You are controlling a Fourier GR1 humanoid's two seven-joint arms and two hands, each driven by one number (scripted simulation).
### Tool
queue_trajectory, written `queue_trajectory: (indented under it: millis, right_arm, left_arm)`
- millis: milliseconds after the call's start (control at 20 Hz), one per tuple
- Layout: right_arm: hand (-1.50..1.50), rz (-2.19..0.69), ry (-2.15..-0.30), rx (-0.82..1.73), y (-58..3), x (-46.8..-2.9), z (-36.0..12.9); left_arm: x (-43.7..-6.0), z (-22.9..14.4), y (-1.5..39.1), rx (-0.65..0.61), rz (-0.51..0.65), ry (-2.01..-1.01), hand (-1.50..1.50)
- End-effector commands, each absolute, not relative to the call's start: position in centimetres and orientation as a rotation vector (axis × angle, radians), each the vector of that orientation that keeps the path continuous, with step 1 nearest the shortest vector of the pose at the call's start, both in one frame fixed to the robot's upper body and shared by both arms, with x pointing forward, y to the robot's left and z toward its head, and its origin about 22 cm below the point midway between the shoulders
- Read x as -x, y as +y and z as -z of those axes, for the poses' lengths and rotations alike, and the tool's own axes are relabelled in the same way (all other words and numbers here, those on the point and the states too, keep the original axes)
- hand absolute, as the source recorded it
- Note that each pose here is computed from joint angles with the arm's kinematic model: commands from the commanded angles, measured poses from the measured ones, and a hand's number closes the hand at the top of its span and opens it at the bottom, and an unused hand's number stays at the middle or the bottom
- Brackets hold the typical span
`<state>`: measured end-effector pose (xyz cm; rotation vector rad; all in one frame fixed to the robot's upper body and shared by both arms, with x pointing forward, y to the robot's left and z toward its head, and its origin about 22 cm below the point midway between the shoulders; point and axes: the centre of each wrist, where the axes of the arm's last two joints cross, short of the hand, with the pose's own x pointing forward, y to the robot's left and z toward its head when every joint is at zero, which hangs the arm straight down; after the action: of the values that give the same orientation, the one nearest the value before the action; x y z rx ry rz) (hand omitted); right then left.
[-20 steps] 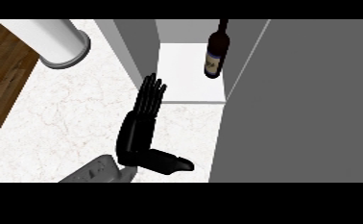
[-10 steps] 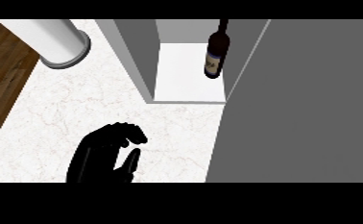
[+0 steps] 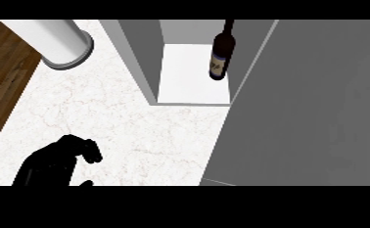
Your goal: Pick up the wine, place it into the cabinet and close the cabinet
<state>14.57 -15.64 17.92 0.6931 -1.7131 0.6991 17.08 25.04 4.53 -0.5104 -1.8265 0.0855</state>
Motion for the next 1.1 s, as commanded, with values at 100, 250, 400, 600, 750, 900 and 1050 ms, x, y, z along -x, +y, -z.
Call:
queue_trajectory:
  millis: [100, 250, 400, 600, 750, 900, 1050]
  right_arm:
    - [1.50, -0.775, -1.714, -0.801, -12.4, -10.8, -19.9]
    - [1.50, -0.856, -1.653, -0.785, -10.1, -10.8, -19.5]
    - [1.50, -0.887, -1.640, -0.769, -8.4, -11.1, -19.4]
    - [1.50, -0.841, -1.688, -0.773, -5.7, -10.8, -19.0]
    - [1.50, -0.815, -1.734, -0.718, -4.9, -11.1, -19.0]
    - [1.50, -0.724, -1.813, -0.680, -4.6, -12.1, -19.8]
    - [1.50, -0.629, -1.829, -0.646, -4.2, -13.1, -19.8]
  left_arm:
    - [-15.6, -4.8, 29.5, 0.476, -0.176, -1.858, -1.50]
    - [-14.6, -6.3, 30.7, 0.485, -0.180, -1.848, -1.50]
    - [-14.6, -5.5, 34.0, 0.408, -0.217, -1.879, -1.50]
    - [-14.9, -5.5, 36.0, 0.379, -0.232, -1.855, -1.50]
    - [-13.3, -5.1, 37.5, 0.373, -0.216, -1.844, -1.50]
    - [-14.0, -5.9, 38.0, 0.395, -0.183, -1.863, -1.50]
    - [-13.6, -6.6, 39.3, 0.433, -0.169, -1.859, -1.50]
